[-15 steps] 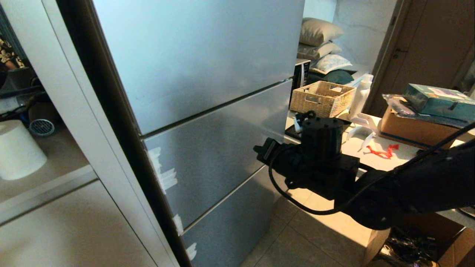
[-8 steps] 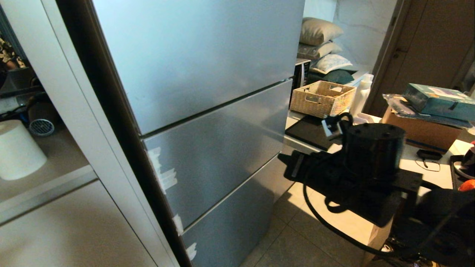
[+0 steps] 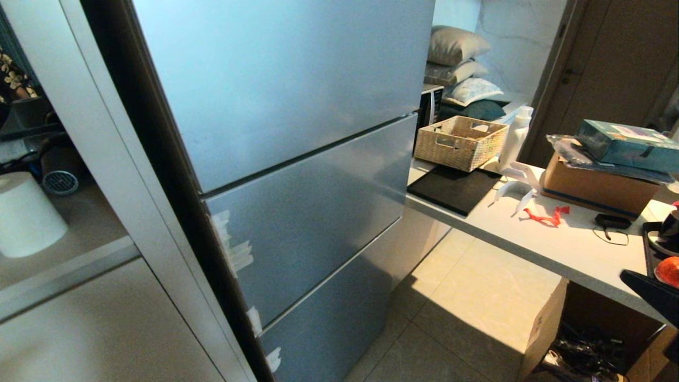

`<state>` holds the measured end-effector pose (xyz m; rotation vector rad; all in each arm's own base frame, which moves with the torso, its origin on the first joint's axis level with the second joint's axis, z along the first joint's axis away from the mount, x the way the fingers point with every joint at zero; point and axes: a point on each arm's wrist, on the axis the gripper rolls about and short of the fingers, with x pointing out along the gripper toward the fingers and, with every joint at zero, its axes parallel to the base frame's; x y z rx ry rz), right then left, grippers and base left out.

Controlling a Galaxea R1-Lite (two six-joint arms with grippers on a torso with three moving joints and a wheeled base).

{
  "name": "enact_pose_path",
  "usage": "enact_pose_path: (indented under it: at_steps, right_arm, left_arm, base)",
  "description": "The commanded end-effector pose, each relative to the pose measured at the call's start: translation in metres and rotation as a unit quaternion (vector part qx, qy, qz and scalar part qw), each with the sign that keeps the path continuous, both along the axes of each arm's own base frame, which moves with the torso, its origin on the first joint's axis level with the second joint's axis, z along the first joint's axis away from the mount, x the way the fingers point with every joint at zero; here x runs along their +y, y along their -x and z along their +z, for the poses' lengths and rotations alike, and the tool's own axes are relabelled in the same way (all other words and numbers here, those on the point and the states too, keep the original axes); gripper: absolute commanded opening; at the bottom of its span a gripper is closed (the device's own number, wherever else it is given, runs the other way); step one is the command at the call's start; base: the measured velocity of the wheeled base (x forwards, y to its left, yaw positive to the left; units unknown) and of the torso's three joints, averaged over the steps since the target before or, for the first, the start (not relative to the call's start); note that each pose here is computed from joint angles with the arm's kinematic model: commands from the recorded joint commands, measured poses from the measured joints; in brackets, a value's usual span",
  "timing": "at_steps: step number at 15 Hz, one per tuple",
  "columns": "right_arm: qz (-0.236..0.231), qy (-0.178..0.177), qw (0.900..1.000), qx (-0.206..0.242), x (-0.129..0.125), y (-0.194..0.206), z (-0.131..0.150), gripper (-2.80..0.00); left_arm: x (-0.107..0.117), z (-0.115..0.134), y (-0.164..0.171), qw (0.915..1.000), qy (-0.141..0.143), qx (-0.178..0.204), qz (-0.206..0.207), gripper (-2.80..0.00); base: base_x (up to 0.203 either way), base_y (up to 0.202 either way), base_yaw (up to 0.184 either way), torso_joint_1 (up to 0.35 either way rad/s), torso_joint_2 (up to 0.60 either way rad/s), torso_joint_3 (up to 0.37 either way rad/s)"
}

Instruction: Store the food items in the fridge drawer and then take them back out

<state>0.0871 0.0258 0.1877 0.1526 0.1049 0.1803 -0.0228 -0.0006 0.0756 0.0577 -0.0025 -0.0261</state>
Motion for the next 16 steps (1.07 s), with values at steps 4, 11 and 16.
enact_pose_path:
  at_steps: [4, 11, 16]
  right_arm:
    - [-0.059, 0.07, 0.996, 0.013, -0.027, 0.086, -0.09, -2.8]
    - [-0.095, 0.087, 0.99, 0.056, -0.027, 0.093, -0.109, -2.8]
    - [-0.109, 0.056, 0.991, -0.051, -0.026, 0.11, -0.112, -2.8]
  left_arm:
    - [0.0, 0.0, 0.0, 1.0, 0.0, 0.0, 0.0, -2.8]
    - [0.001, 0.0, 0.0, 0.9997, 0.022, 0.0, 0.013, -2.8]
    - [0.001, 0.0, 0.0, 0.9996, 0.027, -0.001, 0.013, -2.8]
  base:
    - [0.0, 0.0, 0.0, 0.0, 0.0, 0.0]
    - [0.0, 0.0, 0.0, 0.0, 0.0, 0.0]
    - [0.0, 0.0, 0.0, 0.0, 0.0, 0.0]
